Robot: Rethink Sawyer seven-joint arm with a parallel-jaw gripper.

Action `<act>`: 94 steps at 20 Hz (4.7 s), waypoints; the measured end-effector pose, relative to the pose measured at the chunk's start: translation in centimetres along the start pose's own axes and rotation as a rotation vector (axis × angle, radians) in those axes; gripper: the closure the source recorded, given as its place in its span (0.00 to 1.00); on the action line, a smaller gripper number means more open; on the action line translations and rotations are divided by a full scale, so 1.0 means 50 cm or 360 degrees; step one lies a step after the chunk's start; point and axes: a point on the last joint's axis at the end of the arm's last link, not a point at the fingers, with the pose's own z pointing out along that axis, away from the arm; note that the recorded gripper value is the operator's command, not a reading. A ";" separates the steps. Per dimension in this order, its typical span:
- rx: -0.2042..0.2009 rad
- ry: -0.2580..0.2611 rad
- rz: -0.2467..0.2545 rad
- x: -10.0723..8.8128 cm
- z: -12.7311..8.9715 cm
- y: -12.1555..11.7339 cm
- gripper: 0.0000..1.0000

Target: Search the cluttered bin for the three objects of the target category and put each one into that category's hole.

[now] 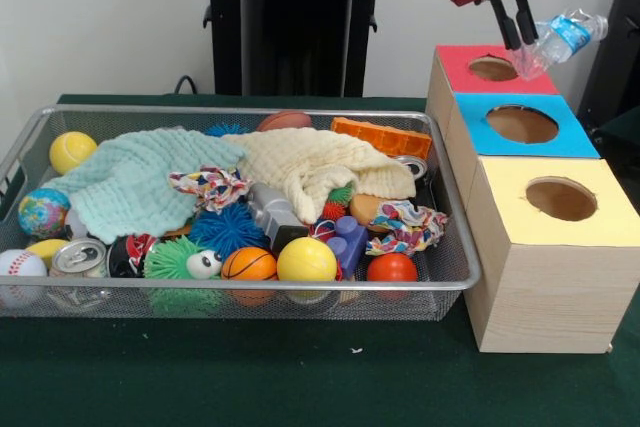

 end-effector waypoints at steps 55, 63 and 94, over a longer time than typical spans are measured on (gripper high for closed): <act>-0.0017 -0.0093 -0.0024 0.026 0.041 -0.041 1.00; -0.0014 -0.0100 -0.0006 0.023 0.036 -0.053 1.00; 0.0016 -0.0221 0.0001 0.004 0.036 -0.060 1.00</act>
